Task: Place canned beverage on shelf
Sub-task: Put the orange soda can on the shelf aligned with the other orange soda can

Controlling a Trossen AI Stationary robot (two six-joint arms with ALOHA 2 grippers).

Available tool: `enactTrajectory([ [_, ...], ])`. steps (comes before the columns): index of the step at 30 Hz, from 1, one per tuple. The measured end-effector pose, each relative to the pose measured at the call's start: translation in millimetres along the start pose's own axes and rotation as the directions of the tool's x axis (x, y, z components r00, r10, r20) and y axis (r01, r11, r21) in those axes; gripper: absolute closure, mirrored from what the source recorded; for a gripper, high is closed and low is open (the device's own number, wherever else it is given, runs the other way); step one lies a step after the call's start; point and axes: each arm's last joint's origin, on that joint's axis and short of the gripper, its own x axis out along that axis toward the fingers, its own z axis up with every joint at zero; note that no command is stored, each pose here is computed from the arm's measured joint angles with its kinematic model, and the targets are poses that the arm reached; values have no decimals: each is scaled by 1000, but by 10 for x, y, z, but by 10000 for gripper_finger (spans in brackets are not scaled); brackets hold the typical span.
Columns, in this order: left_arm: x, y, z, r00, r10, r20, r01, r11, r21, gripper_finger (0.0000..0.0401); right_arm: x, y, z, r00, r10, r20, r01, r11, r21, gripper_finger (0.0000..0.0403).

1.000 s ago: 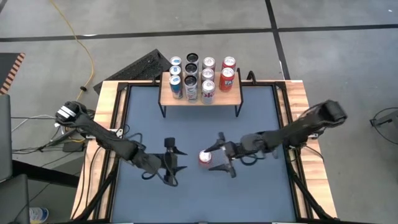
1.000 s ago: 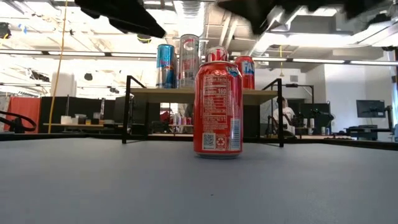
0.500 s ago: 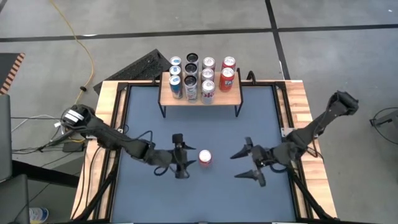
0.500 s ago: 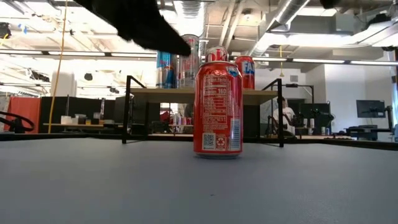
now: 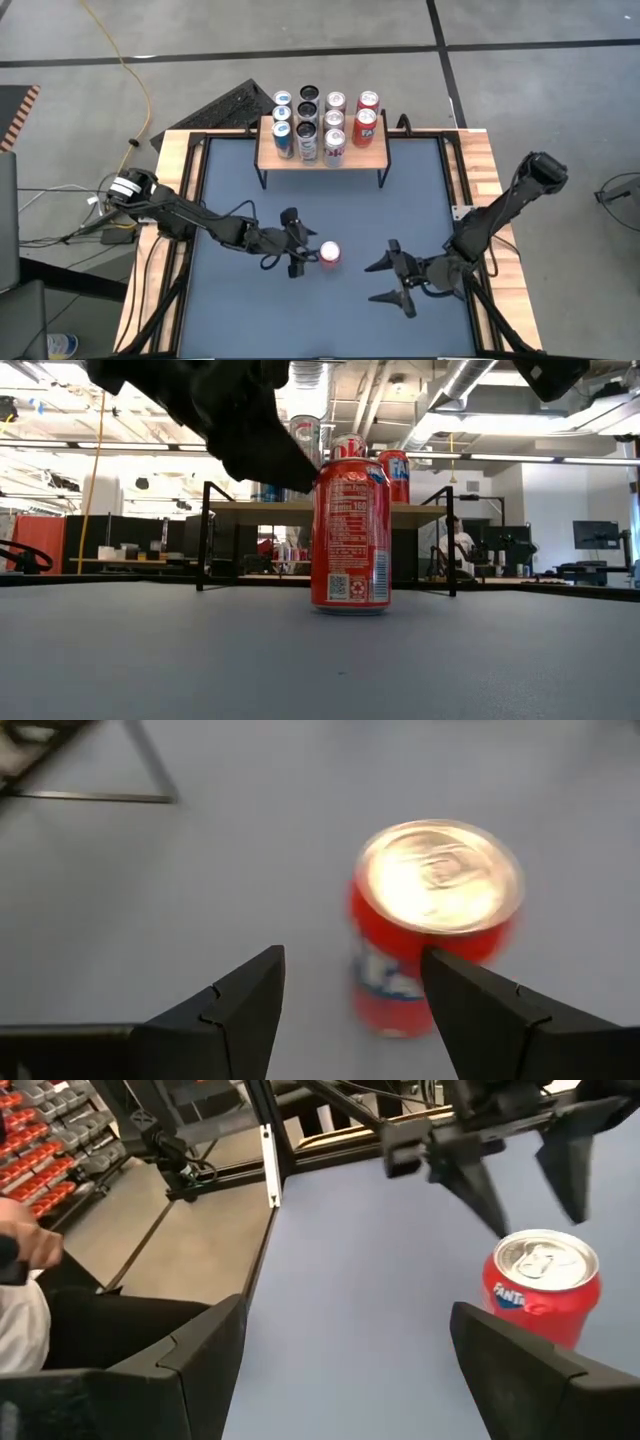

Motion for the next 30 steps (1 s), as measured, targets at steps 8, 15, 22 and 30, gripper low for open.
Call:
enactTrajectory([
  [8, -78, -231, 32, 950, -311, 25, 312, 939, -145, 176, 134, 34, -91, 1000, 1, 0, -1, 1000, 2, 74],
  [15, -167, -386, 94, 947, -294, 128, 299, 954, -21, 176, 232, -3, -149, 999, -34, -13, 35, 999, 23, 74],
  [22, -253, -300, 184, 993, -99, 70, 81, 970, 227, 176, 432, -46, -379, 992, -68, -103, 78, 993, 94, 74],
  [30, -207, -87, 646, 971, -235, -55, 235, 867, 439, 150, 596, -148, -540, 979, -98, -179, 128, 979, 160, 74],
])
